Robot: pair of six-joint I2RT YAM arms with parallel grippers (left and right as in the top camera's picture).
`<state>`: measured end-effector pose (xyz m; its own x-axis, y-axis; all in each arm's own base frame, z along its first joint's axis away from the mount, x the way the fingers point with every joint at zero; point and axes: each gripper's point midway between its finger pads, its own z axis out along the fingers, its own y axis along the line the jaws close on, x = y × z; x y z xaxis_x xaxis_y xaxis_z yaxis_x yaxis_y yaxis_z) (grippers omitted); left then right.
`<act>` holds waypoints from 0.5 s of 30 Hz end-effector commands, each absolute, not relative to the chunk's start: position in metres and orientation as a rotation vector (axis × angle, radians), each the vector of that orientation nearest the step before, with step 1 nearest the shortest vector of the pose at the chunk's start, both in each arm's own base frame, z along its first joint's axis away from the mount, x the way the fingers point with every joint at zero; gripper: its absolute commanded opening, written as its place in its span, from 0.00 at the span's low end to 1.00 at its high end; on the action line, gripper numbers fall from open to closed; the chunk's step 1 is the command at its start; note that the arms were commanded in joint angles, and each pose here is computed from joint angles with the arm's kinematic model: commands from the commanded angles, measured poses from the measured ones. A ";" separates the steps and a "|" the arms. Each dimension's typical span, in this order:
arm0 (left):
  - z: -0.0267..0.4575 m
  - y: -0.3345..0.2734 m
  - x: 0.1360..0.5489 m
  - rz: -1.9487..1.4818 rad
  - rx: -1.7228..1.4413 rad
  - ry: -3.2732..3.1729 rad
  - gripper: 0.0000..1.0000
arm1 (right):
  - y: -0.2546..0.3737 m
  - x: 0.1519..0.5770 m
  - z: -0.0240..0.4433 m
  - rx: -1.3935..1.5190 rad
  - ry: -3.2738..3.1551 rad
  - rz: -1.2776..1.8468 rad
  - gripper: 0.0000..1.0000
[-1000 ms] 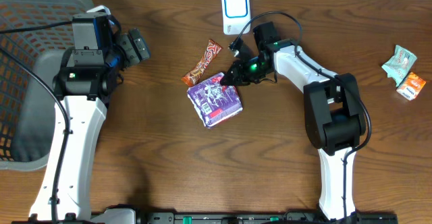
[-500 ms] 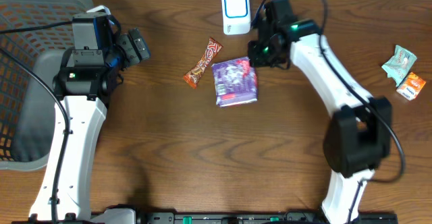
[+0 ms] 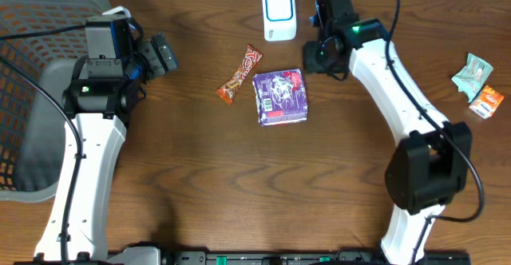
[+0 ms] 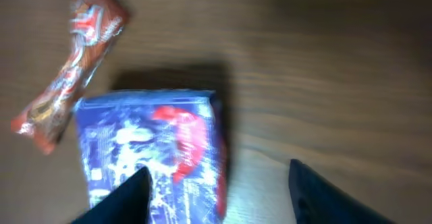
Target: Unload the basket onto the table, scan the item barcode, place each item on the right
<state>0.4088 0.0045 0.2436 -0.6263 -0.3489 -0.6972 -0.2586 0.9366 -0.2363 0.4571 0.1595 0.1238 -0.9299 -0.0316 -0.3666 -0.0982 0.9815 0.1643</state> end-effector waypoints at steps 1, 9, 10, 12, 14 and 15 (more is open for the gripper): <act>0.247 0.006 0.411 -0.140 -0.431 2.270 0.98 | 0.193 0.454 0.095 -0.229 2.803 0.532 0.71; 0.247 0.006 0.411 -0.140 -0.431 2.270 0.98 | 0.222 0.459 0.036 -0.370 2.794 0.875 0.71; 0.247 0.006 0.411 -0.140 -0.431 2.271 0.98 | 0.221 0.459 0.029 -0.361 2.809 0.881 0.64; 0.247 0.006 0.411 -0.140 -0.431 2.271 0.98 | 0.222 0.453 0.016 -0.349 2.840 0.937 0.42; 0.247 0.006 0.411 -0.140 -0.431 2.270 0.98 | 0.224 0.447 0.011 -0.346 2.859 0.990 0.31; 0.247 0.006 0.411 -0.140 -0.431 2.270 0.98 | 0.224 0.443 0.010 -0.365 2.861 1.018 0.27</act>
